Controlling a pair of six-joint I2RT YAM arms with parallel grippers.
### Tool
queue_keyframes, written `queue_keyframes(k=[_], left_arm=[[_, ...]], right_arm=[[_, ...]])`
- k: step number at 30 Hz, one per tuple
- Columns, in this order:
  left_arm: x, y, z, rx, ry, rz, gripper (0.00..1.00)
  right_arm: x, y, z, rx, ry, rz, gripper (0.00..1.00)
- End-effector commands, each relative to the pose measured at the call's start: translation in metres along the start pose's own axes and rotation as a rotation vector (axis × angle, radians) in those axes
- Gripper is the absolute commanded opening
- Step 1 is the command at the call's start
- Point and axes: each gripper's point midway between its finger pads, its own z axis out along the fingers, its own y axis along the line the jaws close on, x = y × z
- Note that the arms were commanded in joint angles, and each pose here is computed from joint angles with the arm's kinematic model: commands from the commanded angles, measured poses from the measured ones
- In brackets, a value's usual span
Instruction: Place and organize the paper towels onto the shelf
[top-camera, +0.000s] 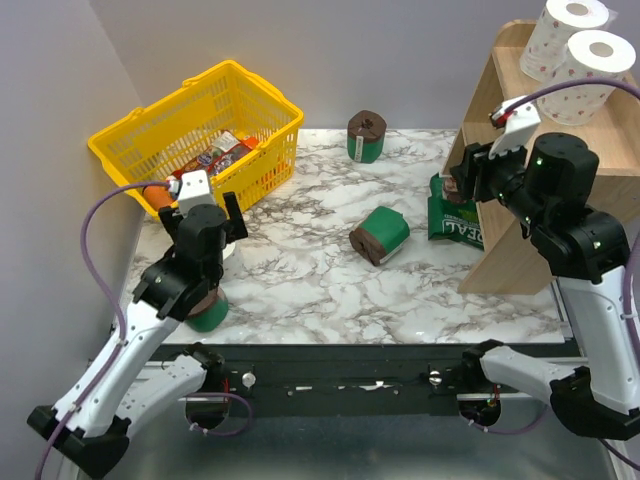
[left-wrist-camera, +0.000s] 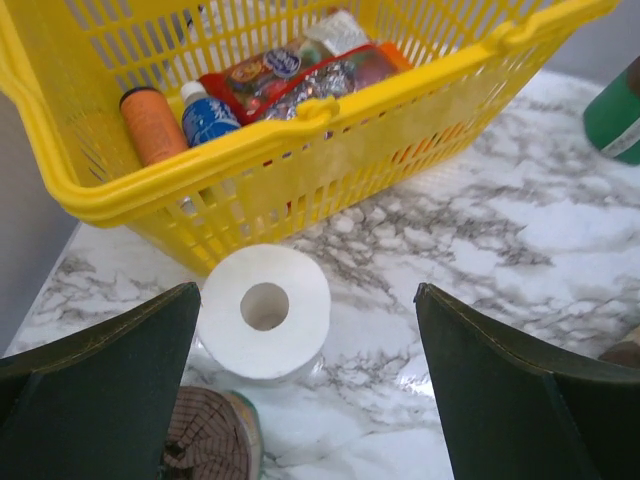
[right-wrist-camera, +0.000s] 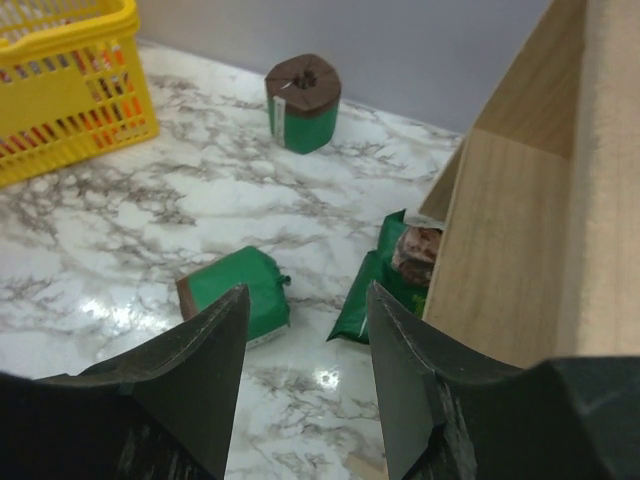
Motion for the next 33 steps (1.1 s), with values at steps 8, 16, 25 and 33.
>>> queue_keyframes(k=[8, 16, 25, 33], left_arm=[[0.078, -0.006, 0.047, 0.021, 0.445, 0.146, 0.91], [0.122, -0.012, 0.068, 0.036, 0.581, 0.209, 0.79], [0.14, 0.0, 0.074, -0.034, 0.612, 0.236, 0.74], [0.165, 0.009, 0.079, -0.075, 0.658, 0.27, 0.72]], right_arm=[[0.025, 0.092, -0.025, -0.411, -0.076, 0.014, 0.58], [0.044, 0.099, -0.036, -0.456, -0.115, 0.002, 0.59], [0.059, 0.099, -0.034, -0.457, -0.091, -0.022, 0.6], [0.063, 0.098, -0.035, -0.456, -0.093, -0.028, 0.6]])
